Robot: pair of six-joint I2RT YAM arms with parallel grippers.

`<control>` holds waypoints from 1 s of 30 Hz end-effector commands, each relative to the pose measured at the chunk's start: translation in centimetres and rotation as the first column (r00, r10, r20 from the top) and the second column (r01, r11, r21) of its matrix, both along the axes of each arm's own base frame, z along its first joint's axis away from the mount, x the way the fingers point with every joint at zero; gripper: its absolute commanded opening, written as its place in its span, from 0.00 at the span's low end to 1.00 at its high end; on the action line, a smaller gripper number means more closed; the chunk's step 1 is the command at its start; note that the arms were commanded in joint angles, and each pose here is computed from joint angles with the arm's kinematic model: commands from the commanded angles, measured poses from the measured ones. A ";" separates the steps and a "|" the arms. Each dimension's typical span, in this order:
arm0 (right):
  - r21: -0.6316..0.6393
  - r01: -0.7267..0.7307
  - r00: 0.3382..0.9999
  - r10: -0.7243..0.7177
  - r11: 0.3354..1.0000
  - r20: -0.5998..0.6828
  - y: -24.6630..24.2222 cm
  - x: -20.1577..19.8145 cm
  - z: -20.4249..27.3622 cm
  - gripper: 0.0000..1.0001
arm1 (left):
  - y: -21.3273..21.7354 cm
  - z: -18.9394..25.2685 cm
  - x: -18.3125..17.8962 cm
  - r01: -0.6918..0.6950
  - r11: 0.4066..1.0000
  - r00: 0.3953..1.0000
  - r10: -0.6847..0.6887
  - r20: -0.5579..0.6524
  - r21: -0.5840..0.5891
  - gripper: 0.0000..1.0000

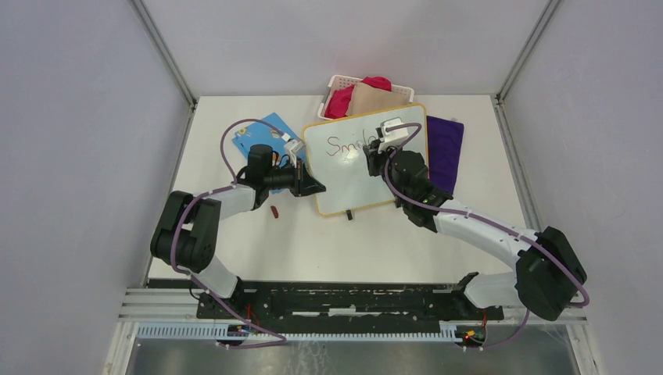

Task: Write a sentence on the whiteboard

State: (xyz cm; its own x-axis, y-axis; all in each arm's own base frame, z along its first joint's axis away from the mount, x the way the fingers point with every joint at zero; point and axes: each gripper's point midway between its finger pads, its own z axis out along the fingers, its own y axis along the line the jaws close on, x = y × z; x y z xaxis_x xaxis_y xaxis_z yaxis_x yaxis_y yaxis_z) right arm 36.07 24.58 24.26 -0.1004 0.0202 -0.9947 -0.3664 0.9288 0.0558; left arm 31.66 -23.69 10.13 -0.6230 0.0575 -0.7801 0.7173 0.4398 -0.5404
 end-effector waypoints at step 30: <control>0.125 0.201 0.977 -0.207 0.972 0.043 -8.9 -1.9 1.4 0.00 | 0.5 -2.1 -0.1 -0.015 0.994 1.000 0.012 0.023 0.107 0.02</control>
